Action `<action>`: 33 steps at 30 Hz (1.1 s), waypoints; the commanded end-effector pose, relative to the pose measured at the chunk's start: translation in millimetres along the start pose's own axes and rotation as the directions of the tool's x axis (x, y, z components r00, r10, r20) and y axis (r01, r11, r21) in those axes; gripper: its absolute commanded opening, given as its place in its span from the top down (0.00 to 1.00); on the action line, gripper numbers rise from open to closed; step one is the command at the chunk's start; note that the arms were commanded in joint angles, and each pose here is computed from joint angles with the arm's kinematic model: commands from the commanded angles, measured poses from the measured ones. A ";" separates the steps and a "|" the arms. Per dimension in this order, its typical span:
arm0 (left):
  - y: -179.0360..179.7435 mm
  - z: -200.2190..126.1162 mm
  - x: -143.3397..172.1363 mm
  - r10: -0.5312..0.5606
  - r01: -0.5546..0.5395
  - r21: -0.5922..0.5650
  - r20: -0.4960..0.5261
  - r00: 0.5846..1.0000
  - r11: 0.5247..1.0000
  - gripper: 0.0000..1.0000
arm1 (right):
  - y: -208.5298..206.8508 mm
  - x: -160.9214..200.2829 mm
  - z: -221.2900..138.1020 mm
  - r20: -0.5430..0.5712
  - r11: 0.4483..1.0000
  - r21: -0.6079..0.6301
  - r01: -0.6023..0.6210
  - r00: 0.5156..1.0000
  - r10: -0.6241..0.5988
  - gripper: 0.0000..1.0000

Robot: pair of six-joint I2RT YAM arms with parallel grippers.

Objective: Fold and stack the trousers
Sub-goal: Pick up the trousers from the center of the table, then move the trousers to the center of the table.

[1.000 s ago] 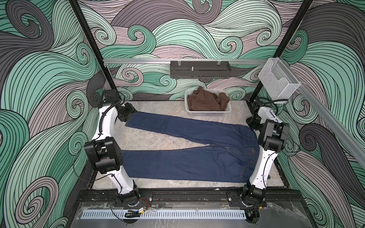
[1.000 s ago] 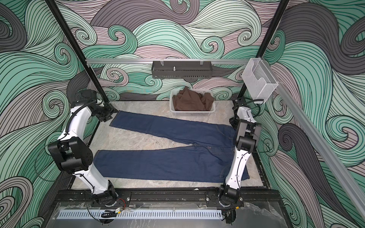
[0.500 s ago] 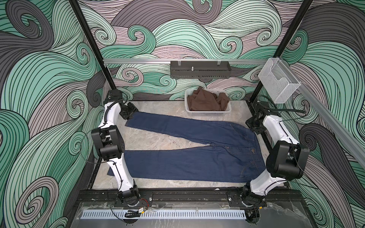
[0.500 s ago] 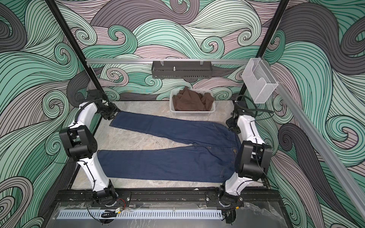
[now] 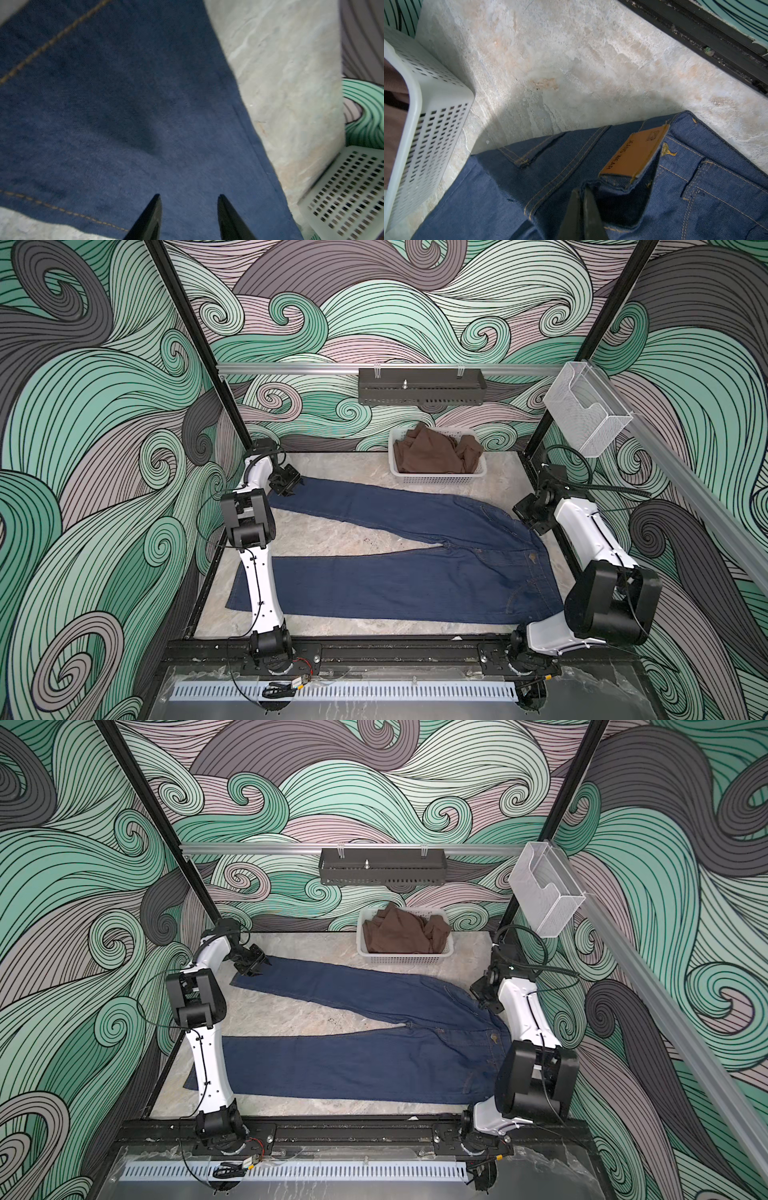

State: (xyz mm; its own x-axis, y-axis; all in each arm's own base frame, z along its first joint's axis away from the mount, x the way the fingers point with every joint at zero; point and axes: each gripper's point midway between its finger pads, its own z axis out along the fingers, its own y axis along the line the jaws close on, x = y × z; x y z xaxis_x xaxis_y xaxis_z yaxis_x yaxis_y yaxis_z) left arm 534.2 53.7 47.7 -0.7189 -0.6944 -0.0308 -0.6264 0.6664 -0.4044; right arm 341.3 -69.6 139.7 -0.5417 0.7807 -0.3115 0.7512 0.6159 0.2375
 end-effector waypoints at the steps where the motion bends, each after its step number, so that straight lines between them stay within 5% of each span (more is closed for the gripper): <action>1: 25.9 3.0 9.8 -0.045 0.038 -0.139 -0.043 0.998 0.990 0.54 | -3.6 5.6 -7.0 0.004 1.000 -0.010 0.029 1.000 -0.029 1.00; 12: 94.0 -0.2 43.8 -0.155 0.080 -0.384 -0.171 0.973 0.920 0.61 | -31.3 2.3 -14.6 0.028 0.999 0.014 -0.029 0.999 0.029 1.00; 22: 140.5 -31.6 75.3 -0.233 0.146 -0.378 -0.194 0.953 0.914 0.60 | -32.4 2.1 -19.8 0.038 0.999 0.001 -0.047 0.998 0.047 1.00; 27: 130.0 -51.2 81.4 -0.199 0.130 -0.326 -0.189 0.962 0.937 0.57 | -37.2 -1.6 -26.5 0.070 0.999 0.009 -0.047 0.996 0.047 1.00; 33: 84.5 -103.8 47.0 -0.089 0.076 -0.223 -0.049 0.995 0.972 0.47 | -34.1 -6.0 -30.0 0.081 1.000 0.001 -0.030 0.996 0.030 1.00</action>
State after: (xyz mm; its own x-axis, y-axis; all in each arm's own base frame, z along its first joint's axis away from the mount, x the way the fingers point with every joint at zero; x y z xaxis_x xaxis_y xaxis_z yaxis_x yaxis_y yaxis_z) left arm 397.2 101.9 50.5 -0.6350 -0.7515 0.1790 -0.7722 0.6245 -0.1170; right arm 310.9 -88.8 157.8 -0.4812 0.7972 -0.3646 0.7674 0.5841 0.2644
